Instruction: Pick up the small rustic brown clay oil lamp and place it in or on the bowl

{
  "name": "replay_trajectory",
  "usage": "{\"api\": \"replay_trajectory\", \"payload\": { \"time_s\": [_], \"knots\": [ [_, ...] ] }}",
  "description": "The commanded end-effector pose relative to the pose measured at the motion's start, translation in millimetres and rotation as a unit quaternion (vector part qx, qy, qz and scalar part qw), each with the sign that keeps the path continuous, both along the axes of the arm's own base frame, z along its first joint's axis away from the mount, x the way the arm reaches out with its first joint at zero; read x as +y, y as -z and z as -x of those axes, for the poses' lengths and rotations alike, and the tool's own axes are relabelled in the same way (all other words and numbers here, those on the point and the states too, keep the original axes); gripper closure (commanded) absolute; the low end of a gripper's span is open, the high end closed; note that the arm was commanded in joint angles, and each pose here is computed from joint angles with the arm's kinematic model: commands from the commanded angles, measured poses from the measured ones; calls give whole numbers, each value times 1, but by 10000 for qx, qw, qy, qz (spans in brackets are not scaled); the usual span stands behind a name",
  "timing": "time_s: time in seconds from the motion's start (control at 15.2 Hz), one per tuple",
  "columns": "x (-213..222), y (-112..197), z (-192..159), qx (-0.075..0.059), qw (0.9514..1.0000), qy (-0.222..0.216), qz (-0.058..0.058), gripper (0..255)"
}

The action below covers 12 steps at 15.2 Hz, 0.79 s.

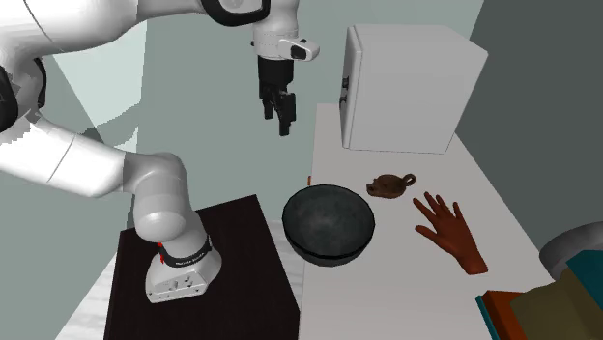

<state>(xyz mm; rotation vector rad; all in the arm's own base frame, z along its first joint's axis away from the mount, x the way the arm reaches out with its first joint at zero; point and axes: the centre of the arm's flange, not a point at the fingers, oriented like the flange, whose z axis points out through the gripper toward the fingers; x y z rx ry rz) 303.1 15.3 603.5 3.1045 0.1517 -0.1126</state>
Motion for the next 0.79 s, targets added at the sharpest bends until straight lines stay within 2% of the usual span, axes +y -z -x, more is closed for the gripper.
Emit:
{"api": "replay_trajectory", "payload": {
  "time_s": [0.0,0.73],
  "knots": [
    [0,0,0,0,10000,0,0,0],
    [-69,44,-125,311,9985,289,340,0]
  ]
}}
